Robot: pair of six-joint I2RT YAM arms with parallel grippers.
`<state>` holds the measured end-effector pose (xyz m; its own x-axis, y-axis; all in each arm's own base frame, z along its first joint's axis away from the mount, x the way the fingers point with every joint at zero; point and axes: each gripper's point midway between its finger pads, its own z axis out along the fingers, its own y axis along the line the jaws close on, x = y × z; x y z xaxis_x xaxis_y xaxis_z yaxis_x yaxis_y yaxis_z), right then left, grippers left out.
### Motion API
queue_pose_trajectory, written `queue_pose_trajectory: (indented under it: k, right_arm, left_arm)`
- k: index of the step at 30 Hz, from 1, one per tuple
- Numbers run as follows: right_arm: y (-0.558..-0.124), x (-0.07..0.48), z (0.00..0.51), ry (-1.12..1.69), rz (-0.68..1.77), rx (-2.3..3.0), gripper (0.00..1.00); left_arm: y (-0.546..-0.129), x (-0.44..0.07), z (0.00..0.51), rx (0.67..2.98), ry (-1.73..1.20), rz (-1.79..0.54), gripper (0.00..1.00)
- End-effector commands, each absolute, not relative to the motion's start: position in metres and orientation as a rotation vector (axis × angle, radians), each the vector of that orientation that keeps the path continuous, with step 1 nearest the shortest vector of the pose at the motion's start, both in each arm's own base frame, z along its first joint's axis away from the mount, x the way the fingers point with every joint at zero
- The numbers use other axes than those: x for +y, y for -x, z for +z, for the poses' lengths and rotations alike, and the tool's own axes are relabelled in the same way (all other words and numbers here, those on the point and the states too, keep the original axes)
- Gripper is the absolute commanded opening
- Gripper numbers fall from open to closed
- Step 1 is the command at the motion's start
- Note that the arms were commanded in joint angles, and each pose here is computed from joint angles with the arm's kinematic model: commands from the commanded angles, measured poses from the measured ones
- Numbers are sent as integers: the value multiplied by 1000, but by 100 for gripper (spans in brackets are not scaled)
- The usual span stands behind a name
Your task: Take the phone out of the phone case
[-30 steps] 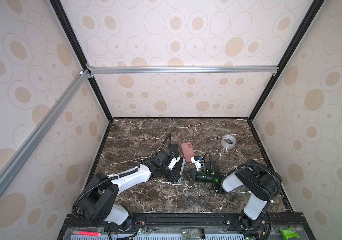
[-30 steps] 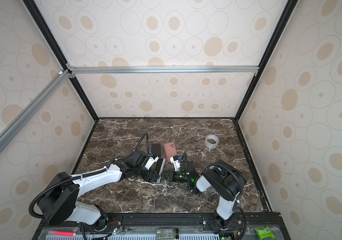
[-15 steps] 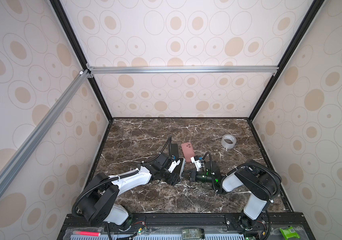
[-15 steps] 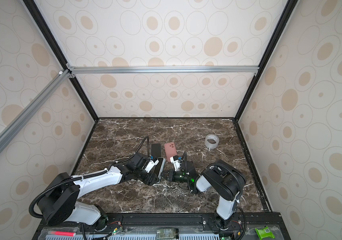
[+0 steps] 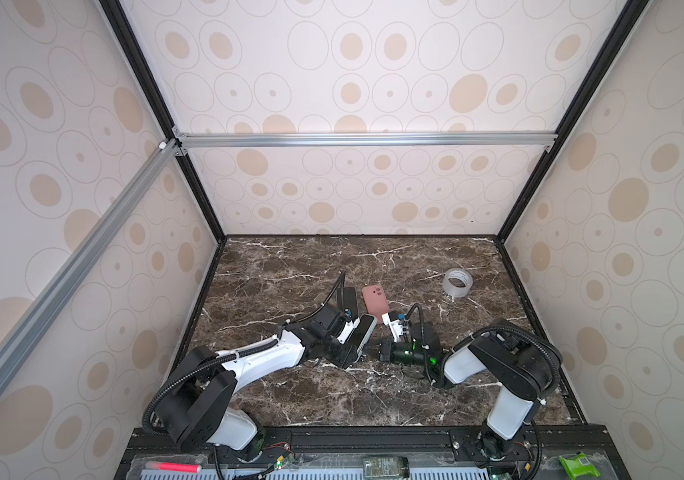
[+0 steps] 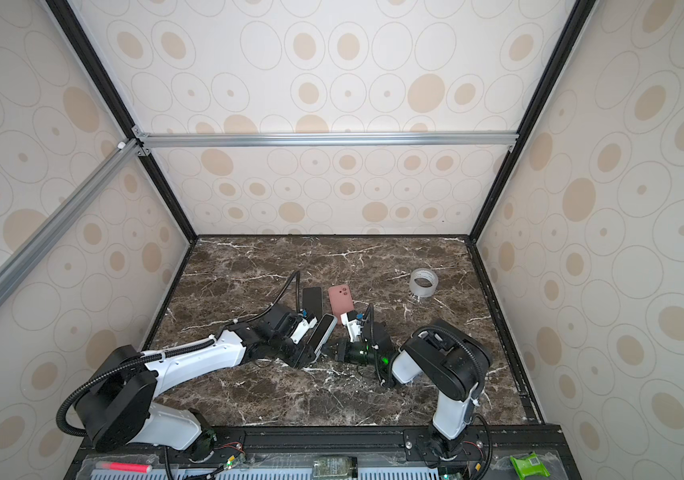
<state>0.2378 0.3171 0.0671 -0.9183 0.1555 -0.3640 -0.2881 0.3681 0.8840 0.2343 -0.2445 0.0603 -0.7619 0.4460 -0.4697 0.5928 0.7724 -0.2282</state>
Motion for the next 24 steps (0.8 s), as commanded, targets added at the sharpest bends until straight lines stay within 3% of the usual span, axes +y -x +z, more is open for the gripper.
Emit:
queue_pose_trajectory:
  k: [1, 17, 24]
  right_arm:
    - [-232, 324, 82, 175, 1641, 2182, 0]
    - [-231, 329, 82, 180, 1663, 2187, 0]
    - [-232, 327, 82, 171, 1655, 2185, 0]
  left_arm:
    - [-251, -236, 73, 2534, -771, -390, 55]
    - [-263, -252, 82, 2469, -847, -260, 53]
    - [-250, -272, 89, 2451, -859, -417, 57]
